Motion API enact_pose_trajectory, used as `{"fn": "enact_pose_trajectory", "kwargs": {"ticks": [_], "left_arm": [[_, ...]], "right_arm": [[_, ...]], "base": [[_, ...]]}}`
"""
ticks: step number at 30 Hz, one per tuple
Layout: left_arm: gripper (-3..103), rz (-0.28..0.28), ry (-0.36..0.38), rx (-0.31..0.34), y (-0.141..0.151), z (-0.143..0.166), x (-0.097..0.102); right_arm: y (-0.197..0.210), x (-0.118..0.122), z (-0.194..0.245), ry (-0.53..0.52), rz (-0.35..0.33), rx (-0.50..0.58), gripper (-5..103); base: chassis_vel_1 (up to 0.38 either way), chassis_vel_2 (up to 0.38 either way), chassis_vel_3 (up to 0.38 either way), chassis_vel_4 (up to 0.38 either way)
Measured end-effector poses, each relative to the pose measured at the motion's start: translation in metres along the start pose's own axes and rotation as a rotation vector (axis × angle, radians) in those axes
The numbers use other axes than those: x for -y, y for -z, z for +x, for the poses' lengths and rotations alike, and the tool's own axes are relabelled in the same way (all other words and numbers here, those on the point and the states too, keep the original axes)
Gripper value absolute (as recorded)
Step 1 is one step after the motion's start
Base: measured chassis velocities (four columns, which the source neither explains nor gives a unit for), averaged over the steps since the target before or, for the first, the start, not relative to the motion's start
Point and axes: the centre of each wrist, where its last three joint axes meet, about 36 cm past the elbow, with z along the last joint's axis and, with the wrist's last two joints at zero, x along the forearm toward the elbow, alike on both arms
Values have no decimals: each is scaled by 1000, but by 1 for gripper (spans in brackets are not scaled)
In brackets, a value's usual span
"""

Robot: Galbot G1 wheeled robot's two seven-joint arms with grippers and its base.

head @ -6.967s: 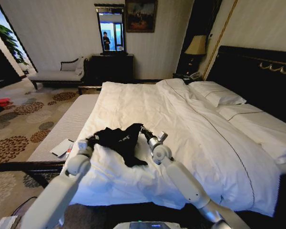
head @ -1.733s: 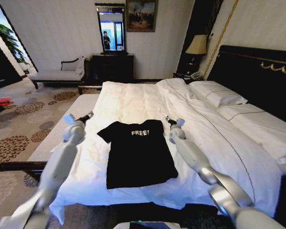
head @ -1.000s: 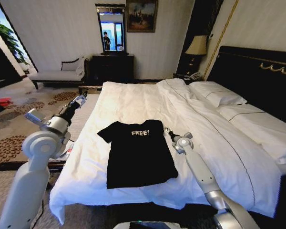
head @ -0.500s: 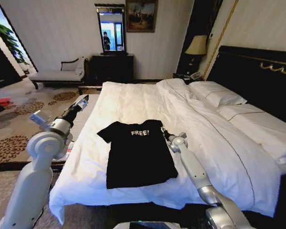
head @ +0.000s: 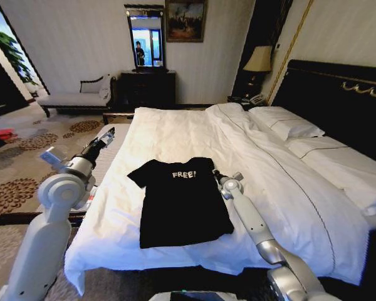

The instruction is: Fold the clothes on the bed.

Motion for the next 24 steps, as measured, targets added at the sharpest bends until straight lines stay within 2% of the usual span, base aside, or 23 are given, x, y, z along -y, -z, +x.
{"fn": "enact_pose_trajectory", "kwargs": {"ticks": [1, 4, 6, 11, 17, 24], "left_arm": [[100, 0, 1, 0, 0, 0, 0], [100, -5, 5, 1, 1, 0, -1], [100, -6, 6, 2, 1, 1, -1], [100, -9, 9, 1, 1, 1, -2], [100, -9, 14, -1, -1, 1, -2], [100, -10, 18, -1, -1, 1, -3]], "right_arm": [[0, 0, 0, 1, 1, 1, 16], [3, -3, 2, 8, 6, 5, 2], [3, -4, 2, 11, 8, 6, 0], [13, -11, 5, 31, 25, 45, 0], [26, -14, -3, 37, 109, 77, 0], [47, -19, -27, -2, 191, 105, 0]], "base": [[0, 0, 0, 0], [0, 0, 0, 0], [0, 0, 0, 0], [0, 0, 0, 0], [0, 0, 0, 0], [0, 0, 0, 0]]}}
